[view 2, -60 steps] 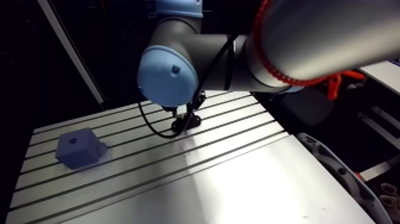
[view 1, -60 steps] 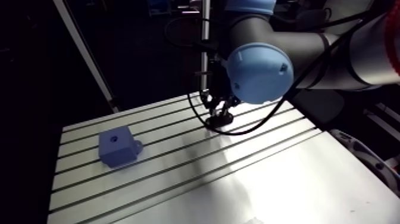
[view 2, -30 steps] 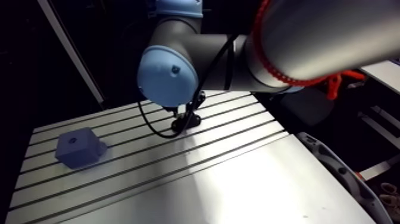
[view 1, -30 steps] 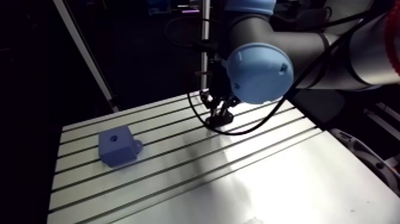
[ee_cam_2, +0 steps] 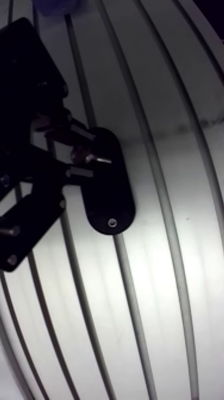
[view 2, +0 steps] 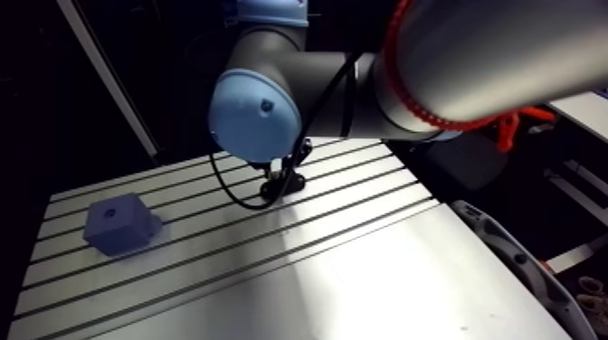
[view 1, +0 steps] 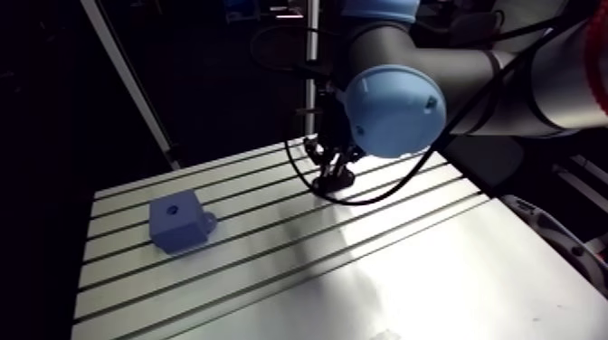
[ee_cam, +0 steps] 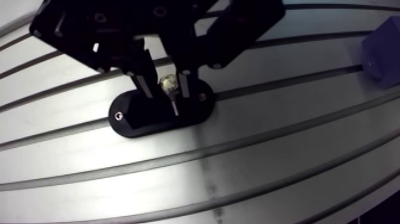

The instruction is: Pick up the M10 bolt and insert it into the hex recess until seated.

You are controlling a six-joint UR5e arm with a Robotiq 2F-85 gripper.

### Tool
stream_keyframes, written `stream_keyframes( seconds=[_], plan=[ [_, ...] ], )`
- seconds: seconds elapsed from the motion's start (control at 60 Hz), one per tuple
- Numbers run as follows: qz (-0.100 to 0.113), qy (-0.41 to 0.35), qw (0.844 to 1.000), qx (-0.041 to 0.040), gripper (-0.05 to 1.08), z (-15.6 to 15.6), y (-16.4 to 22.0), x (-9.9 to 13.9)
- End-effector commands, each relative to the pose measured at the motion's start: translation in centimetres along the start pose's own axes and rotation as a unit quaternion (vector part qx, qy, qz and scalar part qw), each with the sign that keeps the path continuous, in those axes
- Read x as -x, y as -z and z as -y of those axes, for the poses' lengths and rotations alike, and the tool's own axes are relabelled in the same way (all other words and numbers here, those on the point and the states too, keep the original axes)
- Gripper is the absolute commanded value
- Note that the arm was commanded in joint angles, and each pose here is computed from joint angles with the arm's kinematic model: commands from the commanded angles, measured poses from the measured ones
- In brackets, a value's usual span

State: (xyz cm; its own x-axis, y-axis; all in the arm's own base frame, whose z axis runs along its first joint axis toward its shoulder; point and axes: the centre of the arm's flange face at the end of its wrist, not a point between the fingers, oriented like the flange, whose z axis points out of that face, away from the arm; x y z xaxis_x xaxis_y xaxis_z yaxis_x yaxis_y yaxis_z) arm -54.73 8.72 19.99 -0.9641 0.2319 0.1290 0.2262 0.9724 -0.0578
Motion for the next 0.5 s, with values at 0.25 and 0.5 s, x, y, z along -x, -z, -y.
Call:
stream_keyframes(
  seconds=[0.25,0.5],
  plan=[
    [0.000,0.001,1.000,-0.0001,0.71,0.08,0.02,0.00],
    [0.000,0.000,1.000,-0.0008,0.75,0.02,0.02,0.00]
  ],
)
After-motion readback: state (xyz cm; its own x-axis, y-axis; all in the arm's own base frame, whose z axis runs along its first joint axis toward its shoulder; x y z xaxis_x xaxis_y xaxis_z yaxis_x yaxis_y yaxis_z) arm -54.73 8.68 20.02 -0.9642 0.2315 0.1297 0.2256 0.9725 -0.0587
